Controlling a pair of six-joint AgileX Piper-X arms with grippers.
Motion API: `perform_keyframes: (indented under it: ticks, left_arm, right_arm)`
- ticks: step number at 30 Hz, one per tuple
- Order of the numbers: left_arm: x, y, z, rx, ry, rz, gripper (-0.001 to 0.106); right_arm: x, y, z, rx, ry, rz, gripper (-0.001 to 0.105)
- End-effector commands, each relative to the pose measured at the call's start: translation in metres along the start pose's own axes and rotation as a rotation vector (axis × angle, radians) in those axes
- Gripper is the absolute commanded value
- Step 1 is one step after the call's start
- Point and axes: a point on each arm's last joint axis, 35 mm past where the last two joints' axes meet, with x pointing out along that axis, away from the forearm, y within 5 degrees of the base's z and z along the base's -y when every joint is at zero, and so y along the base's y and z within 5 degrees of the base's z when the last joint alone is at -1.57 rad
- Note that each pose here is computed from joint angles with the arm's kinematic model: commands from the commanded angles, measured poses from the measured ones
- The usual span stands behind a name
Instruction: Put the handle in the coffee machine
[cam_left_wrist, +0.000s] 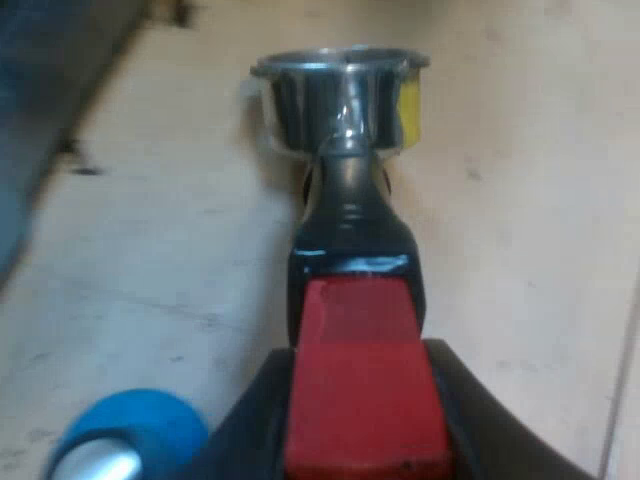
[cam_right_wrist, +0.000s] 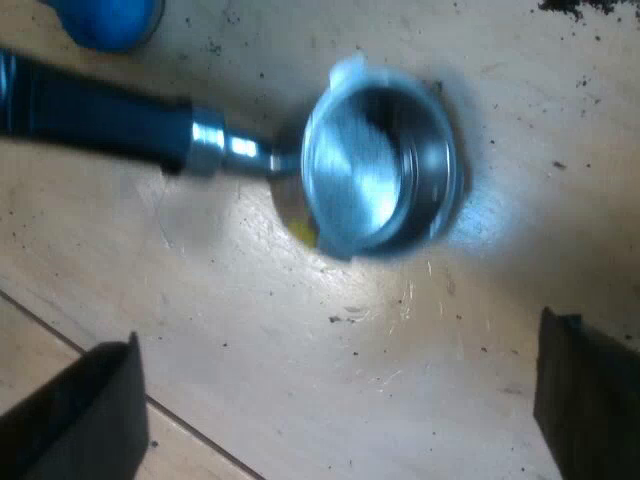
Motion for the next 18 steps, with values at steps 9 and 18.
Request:
perform_keyframes:
  ticks: [9,18]
  left_arm:
    - [0.011,-0.015,0.000,0.128,0.231,0.142,0.000]
    - [0.021,-0.024,-0.008,0.152,0.379,0.102,0.000]
  right_arm:
    - [-0.004,-0.001,0.000,-0.011,0.000,-0.041,0.082]
    - [-0.004,-0.001,0.000,0.010,0.000,-0.041,0.082]
